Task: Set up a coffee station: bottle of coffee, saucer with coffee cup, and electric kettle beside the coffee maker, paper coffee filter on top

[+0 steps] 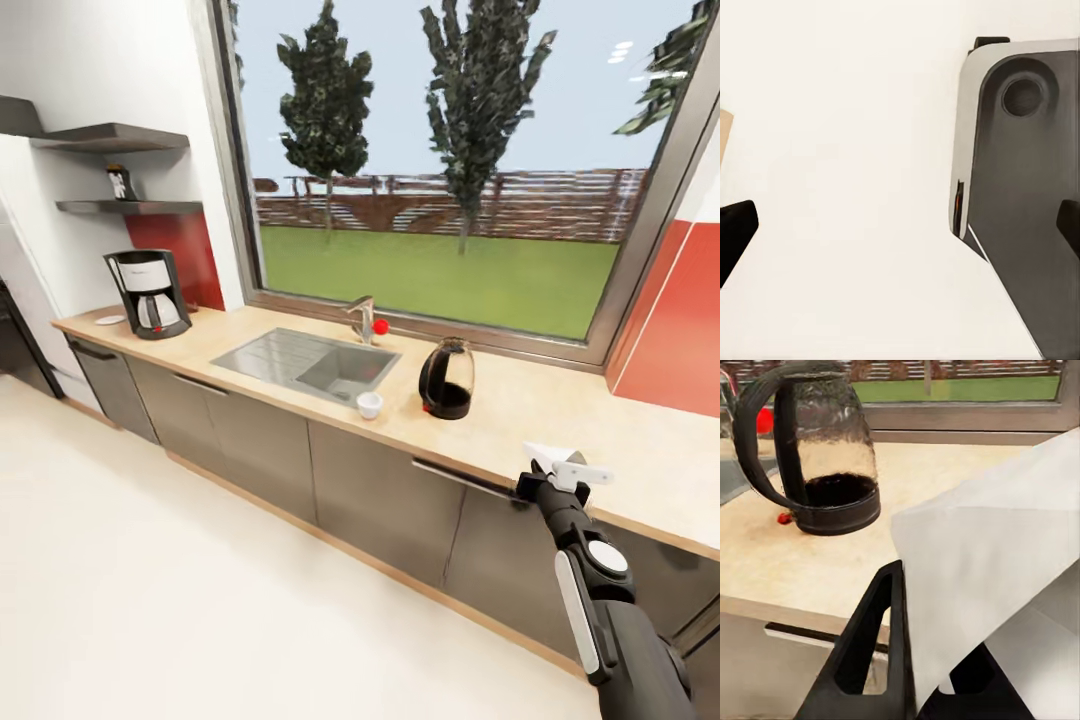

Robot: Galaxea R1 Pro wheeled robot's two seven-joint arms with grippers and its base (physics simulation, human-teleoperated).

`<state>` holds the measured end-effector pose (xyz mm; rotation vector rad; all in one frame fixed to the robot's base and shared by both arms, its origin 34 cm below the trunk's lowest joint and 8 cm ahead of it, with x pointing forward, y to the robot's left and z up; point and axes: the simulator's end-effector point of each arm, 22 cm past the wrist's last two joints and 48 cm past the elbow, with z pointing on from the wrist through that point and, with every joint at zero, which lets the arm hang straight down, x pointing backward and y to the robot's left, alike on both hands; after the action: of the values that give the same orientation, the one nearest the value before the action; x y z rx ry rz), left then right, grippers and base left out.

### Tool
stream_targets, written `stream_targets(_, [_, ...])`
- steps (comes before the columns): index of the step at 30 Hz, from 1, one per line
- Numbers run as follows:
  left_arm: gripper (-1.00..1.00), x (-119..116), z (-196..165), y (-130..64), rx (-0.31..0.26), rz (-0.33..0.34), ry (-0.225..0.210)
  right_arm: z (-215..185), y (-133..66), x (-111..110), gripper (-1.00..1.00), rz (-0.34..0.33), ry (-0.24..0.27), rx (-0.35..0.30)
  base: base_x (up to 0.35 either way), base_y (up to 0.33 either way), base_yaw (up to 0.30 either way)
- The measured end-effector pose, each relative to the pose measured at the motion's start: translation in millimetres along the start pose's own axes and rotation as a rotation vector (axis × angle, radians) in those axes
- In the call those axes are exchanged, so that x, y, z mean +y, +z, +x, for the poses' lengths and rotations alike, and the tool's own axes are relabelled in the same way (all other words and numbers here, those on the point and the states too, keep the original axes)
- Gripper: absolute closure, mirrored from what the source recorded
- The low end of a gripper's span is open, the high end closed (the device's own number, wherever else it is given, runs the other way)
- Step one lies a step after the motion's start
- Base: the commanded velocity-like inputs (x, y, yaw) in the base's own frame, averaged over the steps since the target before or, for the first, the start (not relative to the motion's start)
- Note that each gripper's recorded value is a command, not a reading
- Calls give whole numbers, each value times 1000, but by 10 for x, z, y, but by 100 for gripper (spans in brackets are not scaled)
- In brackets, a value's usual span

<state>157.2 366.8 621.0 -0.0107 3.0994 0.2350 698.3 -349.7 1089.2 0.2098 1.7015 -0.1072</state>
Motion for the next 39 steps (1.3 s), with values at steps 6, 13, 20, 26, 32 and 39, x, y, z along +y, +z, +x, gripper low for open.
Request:
stream_targets(6, [-100,-9,0,-1,-1,1,0,-1,-3,0,100,0,0,0,-246,164,279])
stream_targets(13, [-100,-9,2,-2,-1,1,-1,-3,-6,0,100,0,0,0,-24,29,279])
stream_targets(20, [-100,-11,3,-2,-1,1,-2,-5,-8,-2,100,0,0,-1,153,212,279])
stream_targets(26, [-100,72,-320,-7,-94,-11,-22,-5,-9,-2,100,0,0,-1,199,246,279])
stream_targets(32, [-100,244,-706,-38,-184,-34,-119,11,-6,-1,100,0,1,3,235,235,279])
stream_targets(39, [-100,304,-723,-41,-187,-42,-128,16,-7,-1,100,0,1,4,271,213,279])
